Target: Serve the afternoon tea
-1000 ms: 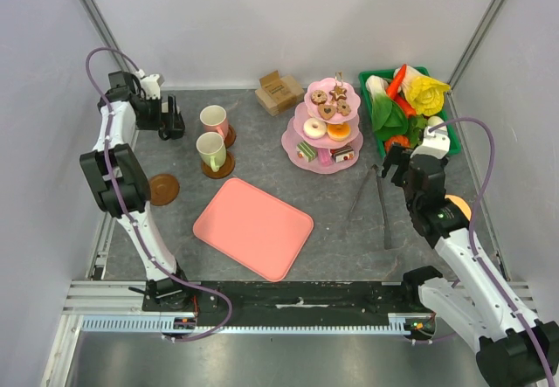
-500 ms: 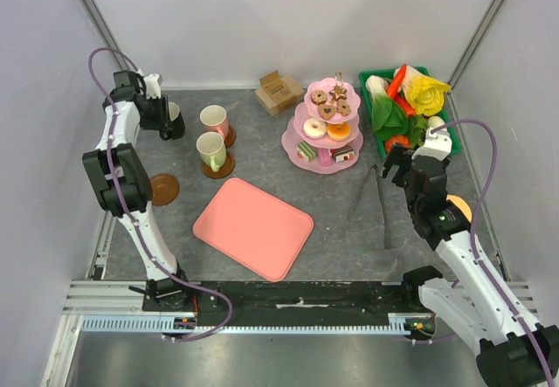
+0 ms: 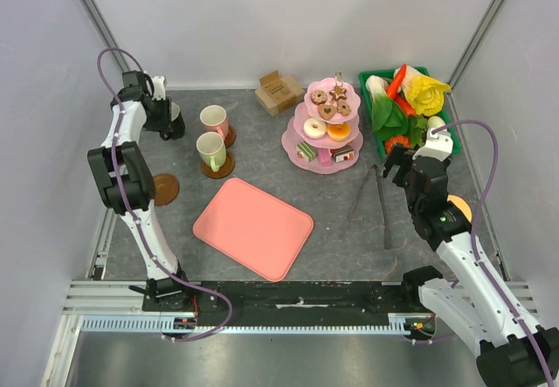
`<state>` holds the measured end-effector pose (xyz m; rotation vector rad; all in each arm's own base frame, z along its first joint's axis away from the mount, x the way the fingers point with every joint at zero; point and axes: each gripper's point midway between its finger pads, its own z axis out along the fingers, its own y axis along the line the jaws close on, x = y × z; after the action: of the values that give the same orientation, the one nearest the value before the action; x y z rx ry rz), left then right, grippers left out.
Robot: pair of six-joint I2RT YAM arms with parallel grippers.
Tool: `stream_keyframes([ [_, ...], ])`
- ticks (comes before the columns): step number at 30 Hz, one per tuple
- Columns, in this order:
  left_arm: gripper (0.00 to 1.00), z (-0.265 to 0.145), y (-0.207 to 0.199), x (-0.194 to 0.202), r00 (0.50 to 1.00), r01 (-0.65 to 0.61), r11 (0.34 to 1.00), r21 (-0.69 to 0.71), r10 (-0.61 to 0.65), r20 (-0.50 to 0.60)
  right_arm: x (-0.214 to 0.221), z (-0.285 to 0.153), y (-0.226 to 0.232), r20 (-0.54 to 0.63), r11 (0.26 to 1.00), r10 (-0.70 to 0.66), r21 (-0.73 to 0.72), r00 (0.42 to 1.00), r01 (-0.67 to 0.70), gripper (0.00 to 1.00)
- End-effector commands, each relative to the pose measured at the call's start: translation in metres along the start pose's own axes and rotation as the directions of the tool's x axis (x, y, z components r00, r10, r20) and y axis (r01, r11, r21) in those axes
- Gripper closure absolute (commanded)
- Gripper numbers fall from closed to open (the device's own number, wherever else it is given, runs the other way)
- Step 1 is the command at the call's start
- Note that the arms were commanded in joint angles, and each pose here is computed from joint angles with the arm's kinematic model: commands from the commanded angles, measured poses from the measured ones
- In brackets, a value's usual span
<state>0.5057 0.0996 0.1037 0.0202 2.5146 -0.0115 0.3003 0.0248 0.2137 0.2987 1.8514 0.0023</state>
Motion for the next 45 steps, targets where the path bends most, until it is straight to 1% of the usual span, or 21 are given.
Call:
stream_keyframes([
  [1,0.51,0.004,0.006,-0.008,0.999,0.026,0.999,-0.045,-0.025,0.021,-0.011,0.000,-0.001,0.046,1.000,0.016,0.005,0.999,-0.016,0.02],
  [3,0.53,0.003,0.005,-0.009,0.999,0.030,0.999,-0.042,-0.029,0.024,-0.012,-0.001,-0.002,0.049,1.000,0.018,0.008,0.999,-0.018,0.02],
  [4,0.56,0.003,0.005,-0.009,0.999,0.035,0.999,-0.040,-0.034,0.024,-0.011,-0.001,-0.002,0.049,1.000,0.016,0.008,0.999,-0.016,0.02],
  [5,0.60,0.004,0.005,-0.009,0.999,0.039,0.998,-0.039,-0.038,0.024,-0.013,-0.002,-0.002,0.052,1.000,0.019,0.007,0.998,-0.019,0.02],
  [7,0.74,0.004,0.003,-0.008,0.999,0.046,0.998,-0.030,-0.045,0.021,-0.013,-0.002,-0.002,0.055,1.000,0.020,0.006,0.998,-0.020,0.02],
  [9,0.84,0.004,0.003,-0.009,0.999,0.047,0.998,-0.032,-0.047,0.021,-0.014,-0.004,-0.002,0.058,1.000,0.021,0.007,0.998,-0.022,0.02],
  [10,0.92,0.002,0.003,-0.010,0.998,0.052,0.998,-0.033,-0.051,0.022,-0.015,-0.004,-0.003,0.061,1.000,0.021,0.008,0.998,-0.021,0.02],
  [12,0.98,-0.001,0.005,-0.012,0.998,0.065,0.997,-0.046,-0.064,0.029,-0.016,-0.005,-0.003,0.068,1.000,0.026,0.007,0.997,-0.026,0.02],
  [15,0.98,-0.012,0.009,-0.022,0.993,0.107,0.991,-0.079,-0.103,0.054,-0.019,-0.007,-0.001,0.073,1.000,0.031,-0.005,0.997,-0.031,0.02],
  [18,0.98,-0.040,0.008,-0.042,0.980,0.165,0.981,-0.101,-0.152,0.129,-0.020,-0.008,0.001,0.076,0.999,0.036,-0.020,0.996,-0.034,0.02],
  [21,0.98,-0.080,0.004,-0.061,0.945,0.259,0.957,-0.130,-0.223,0.239,-0.020,-0.010,0.006,0.074,0.998,0.047,-0.048,0.996,-0.043,0.02],
  [24,0.98,-0.112,-0.001,-0.056,0.901,0.376,0.908,-0.186,-0.311,0.303,-0.022,-0.013,0.014,0.078,0.994,0.063,-0.099,0.995,-0.055,0.02],
  [27,0.98,-0.128,-0.010,-0.027,0.851,0.488,0.847,-0.213,-0.406,0.333,-0.026,-0.017,0.020,0.085,0.989,0.074,-0.135,0.994,-0.063,0.02],
  [29,0.98,-0.138,-0.016,-0.002,0.832,0.527,0.819,-0.226,-0.444,0.332,-0.027,-0.020,0.021,0.087,0.987,0.085,-0.146,0.993,-0.072,0.02],
  [31,0.98,-0.151,-0.014,0.027,0.793,0.593,0.762,-0.261,-0.495,0.355,-0.027,-0.022,0.025,0.087,0.982,0.091,-0.176,0.992,-0.075,0.02],
  [35,0.98,-0.175,-0.012,0.080,0.734,0.670,0.682,-0.293,-0.549,0.399,-0.029,-0.025,0.028,0.090,0.977,0.101,-0.199,0.991,-0.082,0.02],
  [36,0.98,-0.179,-0.014,0.092,0.728,0.675,0.679,-0.289,-0.550,0.409,-0.029,-0.026,0.030,0.091,0.974,0.108,-0.210,0.990,-0.087,0.02],
  [39,0.98,-0.176,-0.021,0.102,0.722,0.670,0.703,-0.236,-0.544,0.427,-0.027,-0.027,0.035,0.083,0.968,0.113,-0.233,0.990,-0.091,0.02],
  [41,0.98,-0.170,-0.022,0.111,0.719,0.679,0.693,-0.243,-0.560,0.411,-0.026,-0.026,0.038,0.076,0.965,0.111,-0.248,0.991,-0.089,0.02],
  [43,0.98,-0.160,-0.024,0.119,0.734,0.666,0.704,-0.248,-0.557,0.390,-0.025,-0.025,0.037,0.071,0.966,0.110,-0.243,0.991,-0.089,0.02],
  [45,0.98,-0.153,-0.020,0.127,0.736,0.668,0.690,-0.278,-0.559,0.381,-0.025,-0.025,0.038,0.071,0.965,0.110,-0.248,0.991,-0.089,0.02],
])
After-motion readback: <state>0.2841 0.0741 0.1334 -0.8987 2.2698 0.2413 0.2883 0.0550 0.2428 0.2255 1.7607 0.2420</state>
